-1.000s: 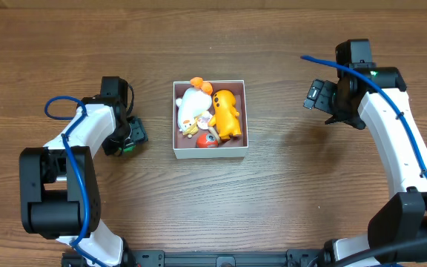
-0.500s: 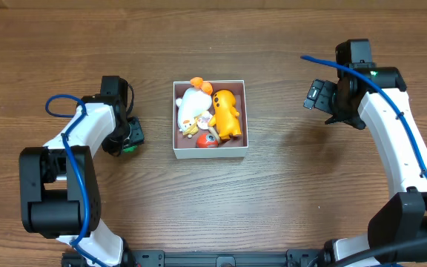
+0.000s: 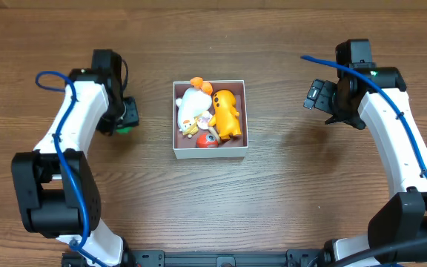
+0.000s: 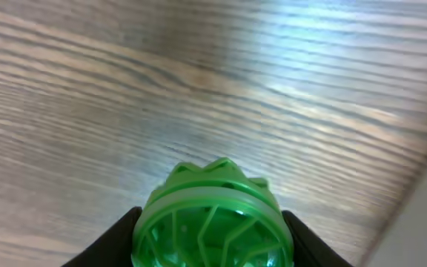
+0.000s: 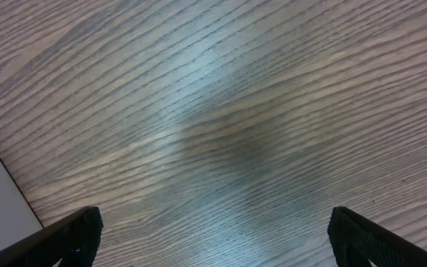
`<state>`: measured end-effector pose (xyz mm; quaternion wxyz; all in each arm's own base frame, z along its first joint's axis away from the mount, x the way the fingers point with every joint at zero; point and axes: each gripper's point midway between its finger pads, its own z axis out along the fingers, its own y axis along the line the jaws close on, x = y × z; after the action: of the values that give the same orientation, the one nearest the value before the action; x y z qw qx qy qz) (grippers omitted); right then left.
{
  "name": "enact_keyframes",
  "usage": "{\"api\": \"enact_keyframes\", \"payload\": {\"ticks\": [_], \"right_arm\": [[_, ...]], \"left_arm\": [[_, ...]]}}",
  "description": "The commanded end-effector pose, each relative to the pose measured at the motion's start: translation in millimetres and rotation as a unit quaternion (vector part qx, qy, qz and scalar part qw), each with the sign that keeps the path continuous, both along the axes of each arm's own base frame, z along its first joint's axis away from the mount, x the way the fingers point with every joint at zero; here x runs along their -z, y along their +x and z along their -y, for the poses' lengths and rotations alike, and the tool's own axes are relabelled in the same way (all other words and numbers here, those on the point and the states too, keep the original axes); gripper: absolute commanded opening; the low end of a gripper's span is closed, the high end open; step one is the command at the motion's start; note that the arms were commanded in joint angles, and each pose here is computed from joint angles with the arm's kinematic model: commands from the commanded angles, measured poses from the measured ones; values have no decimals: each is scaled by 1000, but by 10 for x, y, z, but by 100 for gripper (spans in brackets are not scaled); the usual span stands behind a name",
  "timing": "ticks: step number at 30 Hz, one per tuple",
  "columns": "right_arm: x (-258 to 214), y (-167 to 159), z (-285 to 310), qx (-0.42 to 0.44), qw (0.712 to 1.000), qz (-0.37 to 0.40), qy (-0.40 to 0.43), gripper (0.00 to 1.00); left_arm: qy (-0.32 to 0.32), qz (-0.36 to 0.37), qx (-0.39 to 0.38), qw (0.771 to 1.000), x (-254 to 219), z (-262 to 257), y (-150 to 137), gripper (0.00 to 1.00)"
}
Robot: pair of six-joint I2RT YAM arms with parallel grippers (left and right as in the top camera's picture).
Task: Pack container
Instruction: 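Carry the green lid into the box and release it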
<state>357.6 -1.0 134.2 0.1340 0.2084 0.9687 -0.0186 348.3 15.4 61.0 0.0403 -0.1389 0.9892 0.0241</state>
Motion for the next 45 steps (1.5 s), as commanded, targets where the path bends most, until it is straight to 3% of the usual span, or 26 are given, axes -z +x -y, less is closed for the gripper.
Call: {"api": "enact_keyframes", "payload": {"ticks": [1, 17, 29, 45], "right_arm": [[-58, 57, 30, 2, 1000, 11, -6, 100], [-58, 57, 30, 2, 1000, 11, -6, 100], [-57, 56, 31, 2, 1000, 11, -6, 100], [-58, 57, 30, 2, 1000, 11, -6, 100]], "left_arm": [[-39, 28, 46, 998, -320, 130, 229, 34], [-97, 109, 150, 978, -1088, 1151, 532, 38], [-118, 132, 201, 963, -1119, 1990, 440, 37], [-117, 98, 206, 967, -746, 2137, 233, 37]]}}
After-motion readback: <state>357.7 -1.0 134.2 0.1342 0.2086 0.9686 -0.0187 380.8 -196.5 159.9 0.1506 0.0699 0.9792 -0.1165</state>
